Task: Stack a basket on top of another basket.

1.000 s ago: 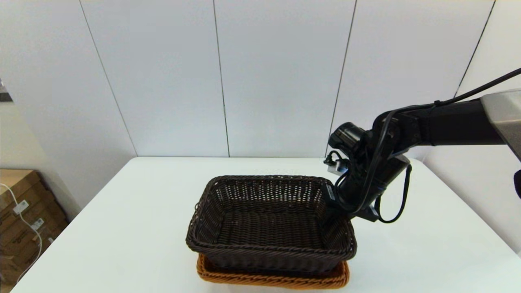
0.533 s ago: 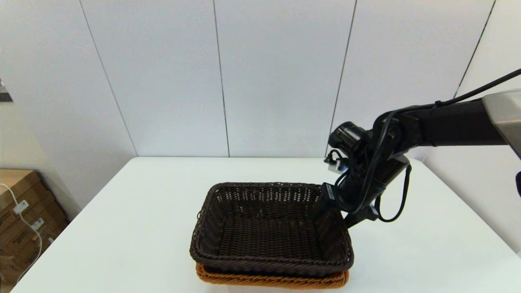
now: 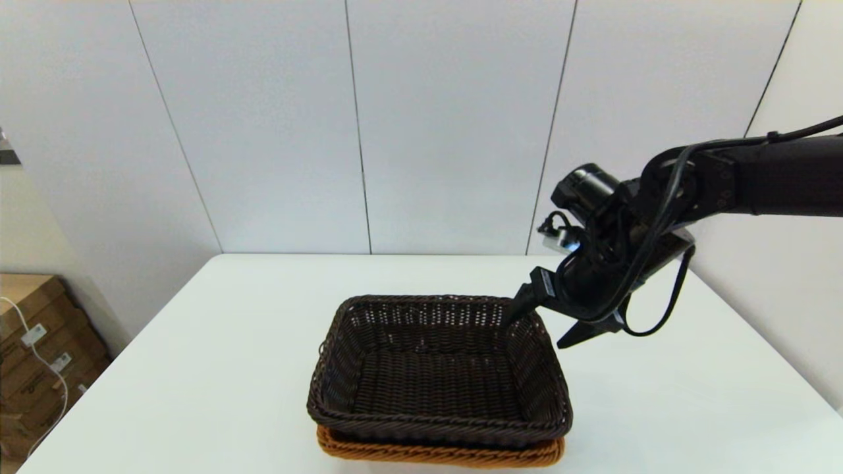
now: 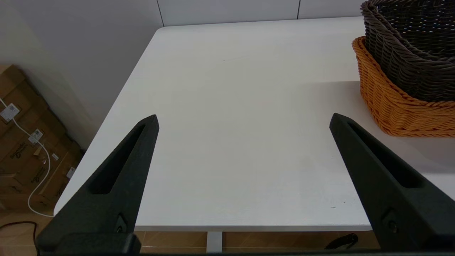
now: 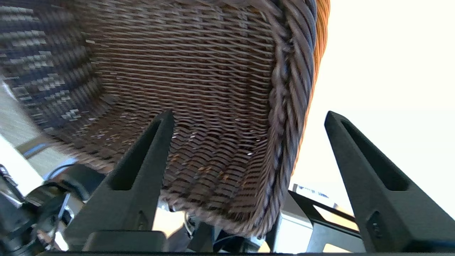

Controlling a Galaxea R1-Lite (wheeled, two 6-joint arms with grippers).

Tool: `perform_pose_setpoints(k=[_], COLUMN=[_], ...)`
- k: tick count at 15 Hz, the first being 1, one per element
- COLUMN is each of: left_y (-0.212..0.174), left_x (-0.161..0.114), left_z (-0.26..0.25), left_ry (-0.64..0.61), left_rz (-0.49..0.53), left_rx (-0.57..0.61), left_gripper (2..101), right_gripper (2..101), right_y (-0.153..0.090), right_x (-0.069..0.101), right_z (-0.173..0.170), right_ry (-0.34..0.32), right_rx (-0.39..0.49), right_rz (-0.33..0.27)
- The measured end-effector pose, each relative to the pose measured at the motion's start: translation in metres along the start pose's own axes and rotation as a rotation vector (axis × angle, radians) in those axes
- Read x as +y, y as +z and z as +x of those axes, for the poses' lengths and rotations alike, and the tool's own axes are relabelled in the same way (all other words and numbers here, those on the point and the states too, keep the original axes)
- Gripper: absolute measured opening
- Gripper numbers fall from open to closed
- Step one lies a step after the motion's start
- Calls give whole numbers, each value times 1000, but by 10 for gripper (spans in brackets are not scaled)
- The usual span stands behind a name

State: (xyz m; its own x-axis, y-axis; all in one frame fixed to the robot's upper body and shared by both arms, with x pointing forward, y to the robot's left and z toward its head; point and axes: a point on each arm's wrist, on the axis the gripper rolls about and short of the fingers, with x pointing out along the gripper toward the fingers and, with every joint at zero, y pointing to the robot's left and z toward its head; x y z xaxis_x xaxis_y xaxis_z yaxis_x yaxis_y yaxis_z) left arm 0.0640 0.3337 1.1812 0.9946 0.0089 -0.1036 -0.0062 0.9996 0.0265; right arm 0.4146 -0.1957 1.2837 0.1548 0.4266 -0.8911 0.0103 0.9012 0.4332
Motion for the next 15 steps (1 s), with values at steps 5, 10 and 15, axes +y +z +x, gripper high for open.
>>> perform_pose_setpoints(k=[5,10,15], left_y=[0,0,0], left_x=[0,0,0], left_z=[0,0,0], left_ry=[0,0,0], left_rz=[0,0,-1], left_rx=[0,0,0], left_gripper=[978,978,978], right_gripper=[912,944,960], right_y=[-22,-68,-135], right_x=[4,-5,-35], right_z=[-51,-112,-164], right_ry=[35,76,88], right_rx=[-65,-177,-341], right_rz=[-24,-53,-72])
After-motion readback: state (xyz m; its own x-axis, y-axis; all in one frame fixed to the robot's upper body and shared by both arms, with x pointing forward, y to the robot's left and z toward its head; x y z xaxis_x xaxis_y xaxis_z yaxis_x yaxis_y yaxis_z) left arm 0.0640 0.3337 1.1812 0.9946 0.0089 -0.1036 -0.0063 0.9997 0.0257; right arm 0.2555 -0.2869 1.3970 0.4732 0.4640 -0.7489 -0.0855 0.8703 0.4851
